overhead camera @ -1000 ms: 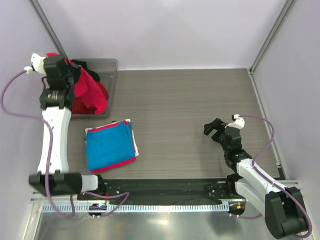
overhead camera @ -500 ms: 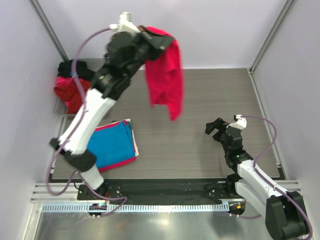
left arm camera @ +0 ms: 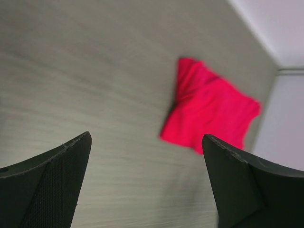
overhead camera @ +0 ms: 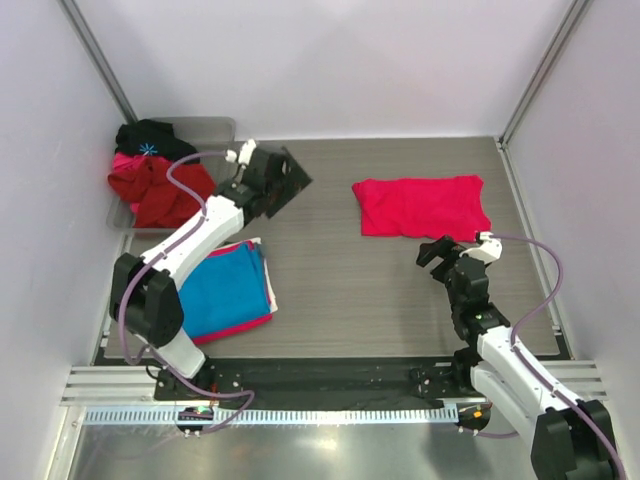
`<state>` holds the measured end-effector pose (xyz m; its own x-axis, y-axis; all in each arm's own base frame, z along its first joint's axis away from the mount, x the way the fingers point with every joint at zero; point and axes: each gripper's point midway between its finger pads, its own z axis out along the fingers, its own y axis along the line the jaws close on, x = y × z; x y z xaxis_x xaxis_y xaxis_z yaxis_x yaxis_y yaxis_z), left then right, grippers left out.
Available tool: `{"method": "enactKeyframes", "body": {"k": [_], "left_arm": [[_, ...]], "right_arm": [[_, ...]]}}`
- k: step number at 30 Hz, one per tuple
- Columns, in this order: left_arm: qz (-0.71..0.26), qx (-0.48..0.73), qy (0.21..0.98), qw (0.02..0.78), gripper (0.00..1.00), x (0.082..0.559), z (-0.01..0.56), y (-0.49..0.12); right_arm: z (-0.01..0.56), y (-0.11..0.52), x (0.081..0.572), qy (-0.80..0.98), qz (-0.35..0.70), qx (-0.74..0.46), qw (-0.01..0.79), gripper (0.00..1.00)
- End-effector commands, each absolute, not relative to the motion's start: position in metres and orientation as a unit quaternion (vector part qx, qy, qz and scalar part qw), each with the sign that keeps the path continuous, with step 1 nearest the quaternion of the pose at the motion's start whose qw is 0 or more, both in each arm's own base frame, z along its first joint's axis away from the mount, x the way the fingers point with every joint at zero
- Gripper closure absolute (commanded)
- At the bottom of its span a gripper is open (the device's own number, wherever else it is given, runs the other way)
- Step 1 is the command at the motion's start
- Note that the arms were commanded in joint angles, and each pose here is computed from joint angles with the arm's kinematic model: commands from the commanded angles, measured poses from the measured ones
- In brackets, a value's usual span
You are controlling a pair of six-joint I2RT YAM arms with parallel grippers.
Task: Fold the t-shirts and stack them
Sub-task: Move the tshirt to the center of the board, then flatten the tshirt out
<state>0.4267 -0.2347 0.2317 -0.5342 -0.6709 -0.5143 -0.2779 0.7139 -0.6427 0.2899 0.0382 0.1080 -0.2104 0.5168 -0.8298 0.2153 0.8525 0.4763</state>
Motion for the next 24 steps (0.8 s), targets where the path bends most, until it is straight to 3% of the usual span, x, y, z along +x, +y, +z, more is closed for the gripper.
{"method": "enactKeyframes", "body": {"k": [1,9,13,17,24], "left_arm": [[-0.281,-0.257,0.818,0.432,0.00,0.411,0.248,-0.231],[-0.248,-0.139,0.853,0.438,0.00,0.359,0.229,-0.236],[-0.251,-0.103,0.860,0.432,0.02,0.339,0.194,-0.244],[-0.267,-0.028,0.851,0.451,0.05,0.322,0.173,-0.276],[-0.273,0.039,0.836,0.475,0.01,0.317,0.169,-0.301]], "right_arm": [[0.120,0.029,0.295,0.754,0.114,0.261,0.593,0.04],[0.118,0.004,0.305,0.757,0.055,0.321,0.567,0.20],[0.123,-0.010,0.320,0.764,0.044,0.364,0.531,0.29],[0.119,-0.035,0.335,0.753,0.028,0.426,0.500,0.30],[0.088,-0.097,0.357,0.738,-0.006,0.517,0.434,0.31]]}}
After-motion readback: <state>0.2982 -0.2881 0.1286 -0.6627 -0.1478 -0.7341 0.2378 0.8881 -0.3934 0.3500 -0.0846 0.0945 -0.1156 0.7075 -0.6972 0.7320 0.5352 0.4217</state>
